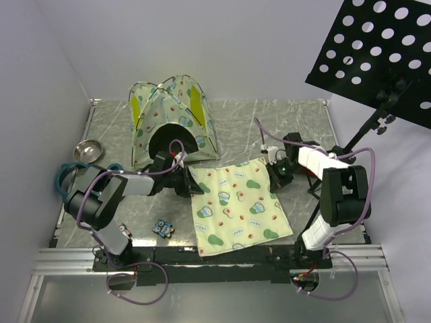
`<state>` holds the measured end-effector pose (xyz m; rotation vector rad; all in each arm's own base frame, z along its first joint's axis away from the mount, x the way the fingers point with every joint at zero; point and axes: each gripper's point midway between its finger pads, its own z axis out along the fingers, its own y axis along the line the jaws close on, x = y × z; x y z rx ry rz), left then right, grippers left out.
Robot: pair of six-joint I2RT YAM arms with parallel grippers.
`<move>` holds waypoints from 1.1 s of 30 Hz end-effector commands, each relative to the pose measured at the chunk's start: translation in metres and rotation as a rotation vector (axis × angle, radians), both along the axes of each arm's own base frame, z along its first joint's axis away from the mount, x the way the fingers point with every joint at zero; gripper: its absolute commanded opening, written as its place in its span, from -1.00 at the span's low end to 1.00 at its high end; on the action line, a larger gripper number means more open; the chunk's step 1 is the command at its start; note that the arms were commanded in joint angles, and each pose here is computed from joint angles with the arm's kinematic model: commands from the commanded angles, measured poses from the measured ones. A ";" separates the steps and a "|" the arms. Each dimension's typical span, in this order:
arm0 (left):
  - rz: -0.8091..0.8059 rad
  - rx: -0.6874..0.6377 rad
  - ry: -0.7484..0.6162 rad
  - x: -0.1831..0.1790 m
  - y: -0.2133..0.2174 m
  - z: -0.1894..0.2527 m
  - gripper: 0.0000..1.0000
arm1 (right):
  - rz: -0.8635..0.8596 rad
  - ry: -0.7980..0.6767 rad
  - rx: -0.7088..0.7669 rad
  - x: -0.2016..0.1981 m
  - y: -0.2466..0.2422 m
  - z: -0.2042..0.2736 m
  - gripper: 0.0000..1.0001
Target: Set up the pet tent
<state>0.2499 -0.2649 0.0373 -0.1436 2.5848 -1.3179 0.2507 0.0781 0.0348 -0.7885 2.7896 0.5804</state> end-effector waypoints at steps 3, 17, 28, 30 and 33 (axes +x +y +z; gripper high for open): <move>-0.125 -0.062 -0.256 0.004 -0.009 0.087 -0.99 | 0.106 -0.117 0.377 0.004 0.070 0.085 -1.00; 0.148 0.058 -0.221 -0.007 0.107 0.161 -0.99 | 0.313 -0.325 0.563 0.020 0.236 0.188 -1.00; 0.259 0.231 -0.381 0.088 0.146 0.146 -0.99 | 0.218 -0.383 0.465 0.103 0.321 0.136 -1.00; 0.232 0.243 -0.405 0.105 0.141 0.138 -0.99 | 0.180 -0.417 0.428 0.119 0.323 0.126 -1.00; 0.181 0.259 -0.482 0.128 0.126 0.133 -0.83 | 0.135 -0.468 0.390 0.133 0.324 0.120 -1.00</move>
